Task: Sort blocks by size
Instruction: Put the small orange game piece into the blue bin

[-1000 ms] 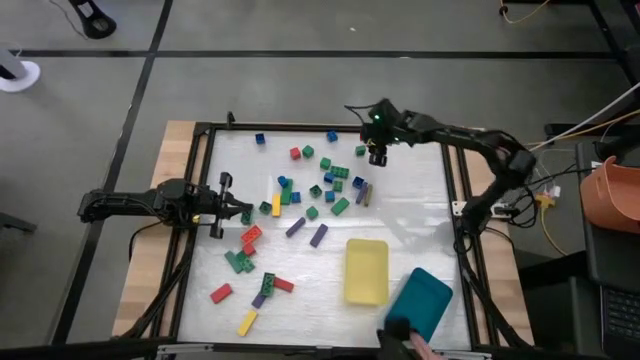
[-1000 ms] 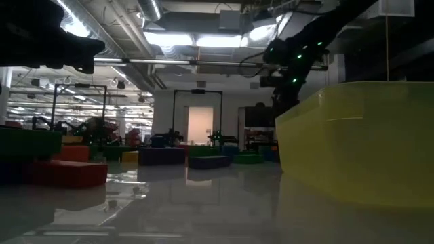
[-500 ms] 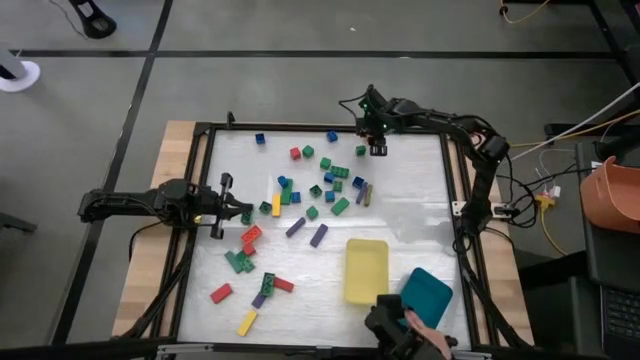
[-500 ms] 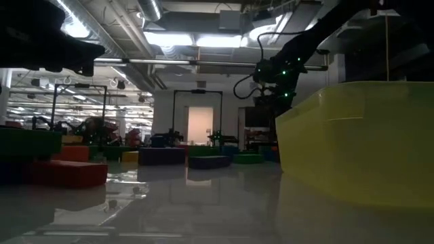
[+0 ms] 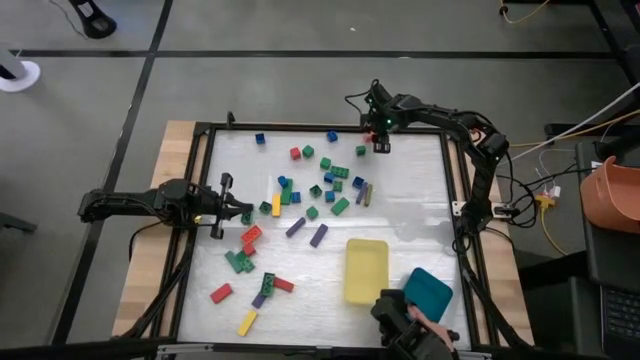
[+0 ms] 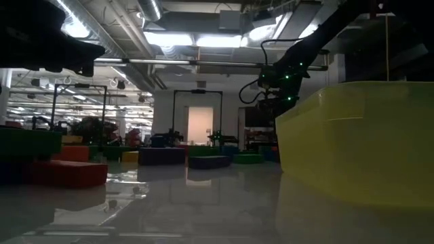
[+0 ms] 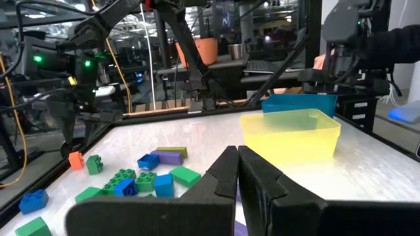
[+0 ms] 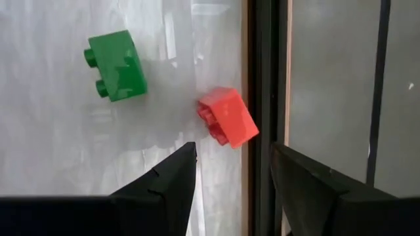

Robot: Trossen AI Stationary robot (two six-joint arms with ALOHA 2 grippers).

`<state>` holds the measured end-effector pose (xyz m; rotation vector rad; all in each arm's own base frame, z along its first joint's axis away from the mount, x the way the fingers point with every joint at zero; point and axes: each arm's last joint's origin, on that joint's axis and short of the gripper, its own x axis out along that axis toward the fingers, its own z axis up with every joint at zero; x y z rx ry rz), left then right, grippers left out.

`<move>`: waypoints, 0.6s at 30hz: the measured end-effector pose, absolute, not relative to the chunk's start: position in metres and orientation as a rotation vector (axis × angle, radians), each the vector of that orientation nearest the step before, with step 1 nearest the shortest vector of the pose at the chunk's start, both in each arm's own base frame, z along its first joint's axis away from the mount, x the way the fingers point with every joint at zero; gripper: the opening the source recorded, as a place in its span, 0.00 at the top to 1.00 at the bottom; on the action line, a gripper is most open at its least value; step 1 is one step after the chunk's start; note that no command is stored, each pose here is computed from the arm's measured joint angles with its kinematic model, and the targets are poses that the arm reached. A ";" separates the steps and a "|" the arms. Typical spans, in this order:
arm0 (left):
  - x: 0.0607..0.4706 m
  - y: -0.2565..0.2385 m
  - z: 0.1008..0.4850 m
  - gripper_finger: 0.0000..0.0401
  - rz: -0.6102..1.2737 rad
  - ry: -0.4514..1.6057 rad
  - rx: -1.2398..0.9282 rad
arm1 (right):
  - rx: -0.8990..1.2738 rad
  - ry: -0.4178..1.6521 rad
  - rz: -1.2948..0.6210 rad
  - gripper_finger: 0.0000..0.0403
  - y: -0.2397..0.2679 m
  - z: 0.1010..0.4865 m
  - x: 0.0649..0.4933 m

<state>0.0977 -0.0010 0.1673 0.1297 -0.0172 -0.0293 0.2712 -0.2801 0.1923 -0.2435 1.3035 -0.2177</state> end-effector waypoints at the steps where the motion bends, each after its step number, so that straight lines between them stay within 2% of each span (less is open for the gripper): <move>1: 0.098 -0.001 0.167 1.00 -0.029 -0.017 0.130 | -0.249 1.299 -0.219 0.52 -0.281 0.193 0.272; 7: 0.098 -0.001 0.167 1.00 -0.029 -0.016 0.130 | -0.255 1.290 -0.224 0.52 -0.282 0.191 0.273; 18: 0.098 -0.001 0.167 1.00 -0.029 -0.014 0.130 | -0.252 1.376 -0.234 0.52 -0.287 0.166 0.276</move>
